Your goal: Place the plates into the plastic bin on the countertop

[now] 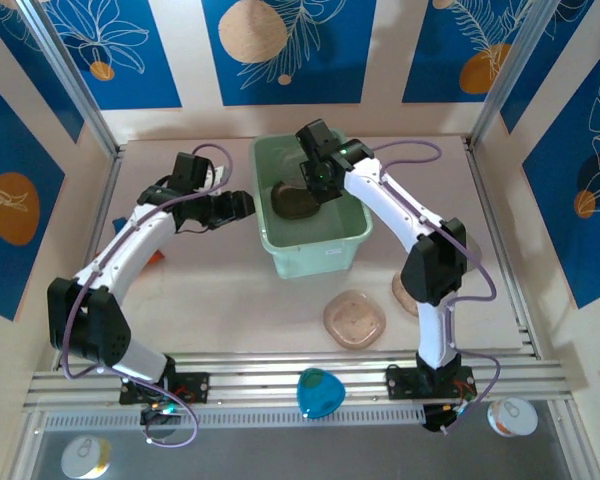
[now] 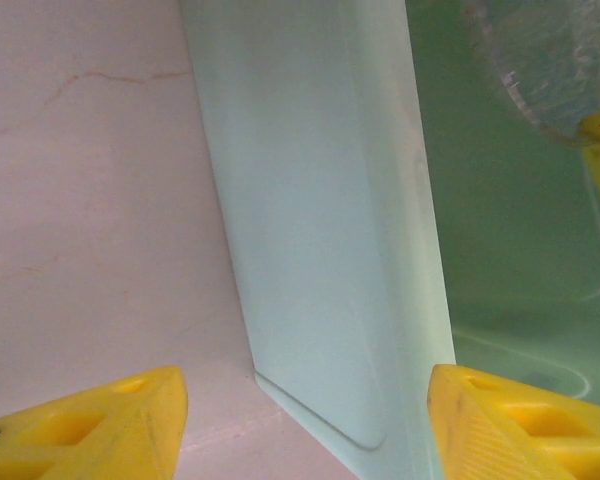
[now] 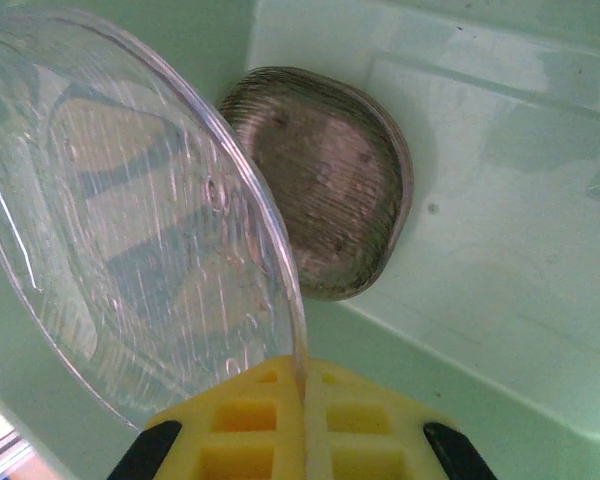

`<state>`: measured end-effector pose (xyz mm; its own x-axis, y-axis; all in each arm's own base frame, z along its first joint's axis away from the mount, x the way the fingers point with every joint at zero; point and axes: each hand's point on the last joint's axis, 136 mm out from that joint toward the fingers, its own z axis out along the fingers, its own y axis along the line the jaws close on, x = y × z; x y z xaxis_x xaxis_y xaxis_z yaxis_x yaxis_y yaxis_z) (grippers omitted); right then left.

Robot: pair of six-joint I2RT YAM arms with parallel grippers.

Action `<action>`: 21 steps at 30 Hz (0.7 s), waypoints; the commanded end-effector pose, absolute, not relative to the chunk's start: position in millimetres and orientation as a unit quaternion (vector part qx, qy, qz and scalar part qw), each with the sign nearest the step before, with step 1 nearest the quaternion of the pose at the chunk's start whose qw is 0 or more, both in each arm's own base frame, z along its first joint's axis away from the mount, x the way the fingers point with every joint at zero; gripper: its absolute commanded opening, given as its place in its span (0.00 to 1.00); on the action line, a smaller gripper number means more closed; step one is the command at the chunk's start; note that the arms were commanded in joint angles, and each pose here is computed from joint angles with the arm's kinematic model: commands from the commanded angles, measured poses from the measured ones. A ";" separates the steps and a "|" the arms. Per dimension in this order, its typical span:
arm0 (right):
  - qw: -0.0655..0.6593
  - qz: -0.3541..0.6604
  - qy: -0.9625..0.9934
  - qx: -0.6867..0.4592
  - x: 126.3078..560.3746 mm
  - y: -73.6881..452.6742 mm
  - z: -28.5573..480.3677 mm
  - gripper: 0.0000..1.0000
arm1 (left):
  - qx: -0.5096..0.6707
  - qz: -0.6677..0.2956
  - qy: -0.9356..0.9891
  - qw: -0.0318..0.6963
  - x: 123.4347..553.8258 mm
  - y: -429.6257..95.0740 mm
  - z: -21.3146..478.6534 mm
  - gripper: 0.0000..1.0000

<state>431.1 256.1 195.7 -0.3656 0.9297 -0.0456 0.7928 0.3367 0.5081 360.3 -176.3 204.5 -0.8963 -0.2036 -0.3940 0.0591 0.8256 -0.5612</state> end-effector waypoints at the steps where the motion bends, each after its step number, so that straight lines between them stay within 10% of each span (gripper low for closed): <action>1: 0.148 0.192 0.802 0.546 427.6 263.5 189.4 0.00 | -0.039 -0.272 0.929 0.250 364.1 -159.4 218.8 0.65; 21: 0.138 0.111 0.792 0.584 441.9 280.5 117.6 0.00 | -0.059 -0.265 0.933 0.234 366.5 -134.0 206.7 0.66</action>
<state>445.9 289.2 127.1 -0.3296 0.9425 -0.0548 0.8665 0.3250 0.3789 369.3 -139.4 200.2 -0.8836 -0.2454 -0.3989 -0.0008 0.8526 -0.5226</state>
